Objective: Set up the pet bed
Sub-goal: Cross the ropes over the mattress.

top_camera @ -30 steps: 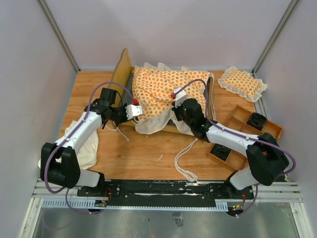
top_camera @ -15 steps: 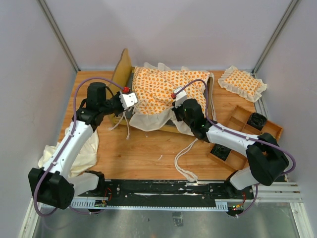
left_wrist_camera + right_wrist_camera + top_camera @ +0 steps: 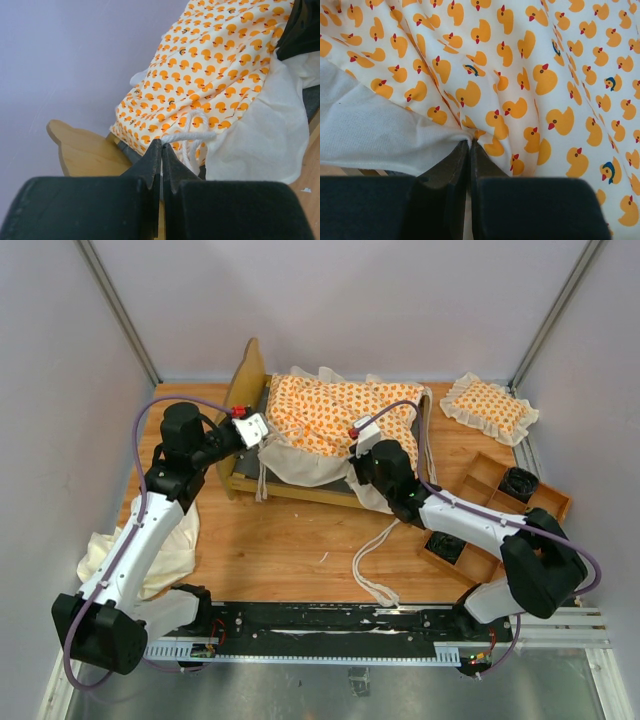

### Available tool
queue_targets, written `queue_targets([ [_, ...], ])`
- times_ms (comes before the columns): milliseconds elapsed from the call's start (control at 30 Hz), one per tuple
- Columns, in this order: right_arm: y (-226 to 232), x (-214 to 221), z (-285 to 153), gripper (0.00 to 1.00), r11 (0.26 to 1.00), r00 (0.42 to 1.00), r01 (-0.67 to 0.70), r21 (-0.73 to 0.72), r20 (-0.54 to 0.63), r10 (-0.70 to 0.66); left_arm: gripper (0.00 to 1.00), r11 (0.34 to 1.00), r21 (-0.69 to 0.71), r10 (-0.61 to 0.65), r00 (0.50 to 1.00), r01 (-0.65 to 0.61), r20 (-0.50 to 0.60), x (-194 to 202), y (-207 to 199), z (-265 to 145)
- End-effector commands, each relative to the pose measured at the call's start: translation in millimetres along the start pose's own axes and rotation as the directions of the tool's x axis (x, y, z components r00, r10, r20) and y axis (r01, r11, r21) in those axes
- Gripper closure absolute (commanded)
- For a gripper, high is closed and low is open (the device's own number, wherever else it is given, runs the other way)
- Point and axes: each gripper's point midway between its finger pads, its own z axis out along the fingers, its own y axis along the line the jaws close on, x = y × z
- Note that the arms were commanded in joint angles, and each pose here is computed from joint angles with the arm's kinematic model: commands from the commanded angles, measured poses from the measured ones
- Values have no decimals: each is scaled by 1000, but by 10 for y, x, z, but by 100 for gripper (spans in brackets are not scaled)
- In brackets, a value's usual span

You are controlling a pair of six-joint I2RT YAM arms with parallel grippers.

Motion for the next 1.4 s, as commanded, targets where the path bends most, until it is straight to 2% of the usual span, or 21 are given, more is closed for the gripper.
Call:
queue_targets([
  [0, -187, -102, -56, 95, 998, 999, -23, 59, 32, 21, 100, 996, -23, 87, 996, -86, 35, -166, 105, -29],
  [267, -156, -145, -58, 95, 999, 999, -34, 40, 42, 32, 100, 971, -78, 233, 970, -228, 66, -369, 292, -72],
  [533, -153, -150, -75, 95, 999, 999, -27, 33, 39, 26, 100, 932, -67, 357, 934, -356, 6, -289, 402, -29],
  [733, -123, -207, -73, 95, 999, 998, -39, 17, 52, 39, 100, 904, -102, 420, 908, -416, 14, -401, 535, -14],
  [1367, -50, -168, -37, 96, 998, 997, -69, -11, 40, 69, 100, 871, -170, 468, 884, -460, 5, -465, 573, -143],
])
